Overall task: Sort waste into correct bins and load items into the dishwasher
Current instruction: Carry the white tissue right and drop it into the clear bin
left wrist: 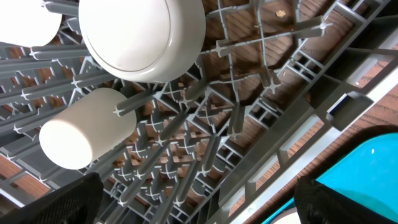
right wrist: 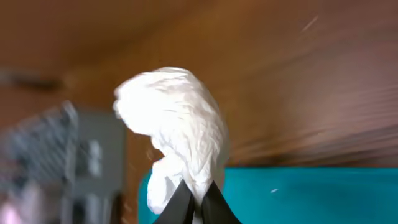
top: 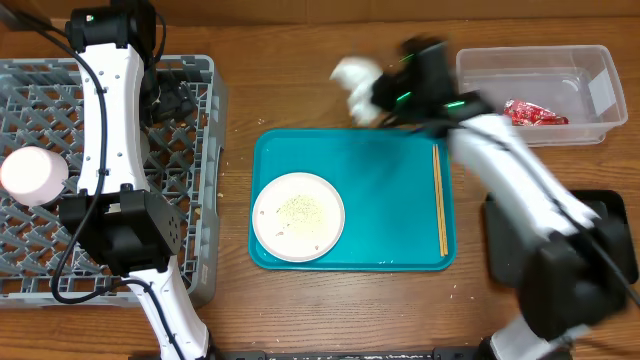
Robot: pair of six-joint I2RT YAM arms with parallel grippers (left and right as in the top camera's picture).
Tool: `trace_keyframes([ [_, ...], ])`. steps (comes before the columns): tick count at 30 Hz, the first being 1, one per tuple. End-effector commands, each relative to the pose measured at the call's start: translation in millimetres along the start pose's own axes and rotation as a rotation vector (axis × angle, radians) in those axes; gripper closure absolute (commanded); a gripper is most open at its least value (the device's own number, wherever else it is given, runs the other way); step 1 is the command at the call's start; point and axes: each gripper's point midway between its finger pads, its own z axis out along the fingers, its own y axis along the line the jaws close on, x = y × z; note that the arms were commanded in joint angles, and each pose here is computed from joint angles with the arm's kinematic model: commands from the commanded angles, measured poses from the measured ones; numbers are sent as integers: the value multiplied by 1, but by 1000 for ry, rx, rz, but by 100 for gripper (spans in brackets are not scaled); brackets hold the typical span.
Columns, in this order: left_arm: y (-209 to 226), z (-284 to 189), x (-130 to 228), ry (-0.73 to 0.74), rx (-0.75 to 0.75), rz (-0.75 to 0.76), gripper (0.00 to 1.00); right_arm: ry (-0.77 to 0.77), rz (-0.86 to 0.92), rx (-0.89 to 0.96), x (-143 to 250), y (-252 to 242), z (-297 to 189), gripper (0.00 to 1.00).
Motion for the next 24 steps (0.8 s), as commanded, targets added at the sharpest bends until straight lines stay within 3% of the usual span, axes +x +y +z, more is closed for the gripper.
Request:
trace_keyframes([
  [1, -2, 1, -1, 2, -1, 14, 0, -148, 210, 52, -59, -39, -55, 96],
  [5, -2, 1, 0, 3, -1, 14, 0, -199, 392, 152, -83, -104, -81, 96],
  [6, -2, 1, 0, 3, -1, 14, 0, -208, 415, 172, -87, -117, -85, 94],
  [7, -2, 1, -1, 2, -1, 14, 0, -219, 430, 184, -91, -126, -88, 85],
  [9, -2, 1, -1, 2, -1, 14, 0, -238, 454, 200, -98, -141, -93, 22],
  [11, -2, 1, 0, 3, -1, 14, 0, -246, 458, 211, -101, -148, -97, 0],
  [18, -2, 1, 0, 3, -1, 14, 0, -158, 461, 194, -84, -148, -95, 0],
  [24, -2, 1, 0, 3, -1, 14, 0, 76, 256, -110, -51, -87, -98, 4],
])
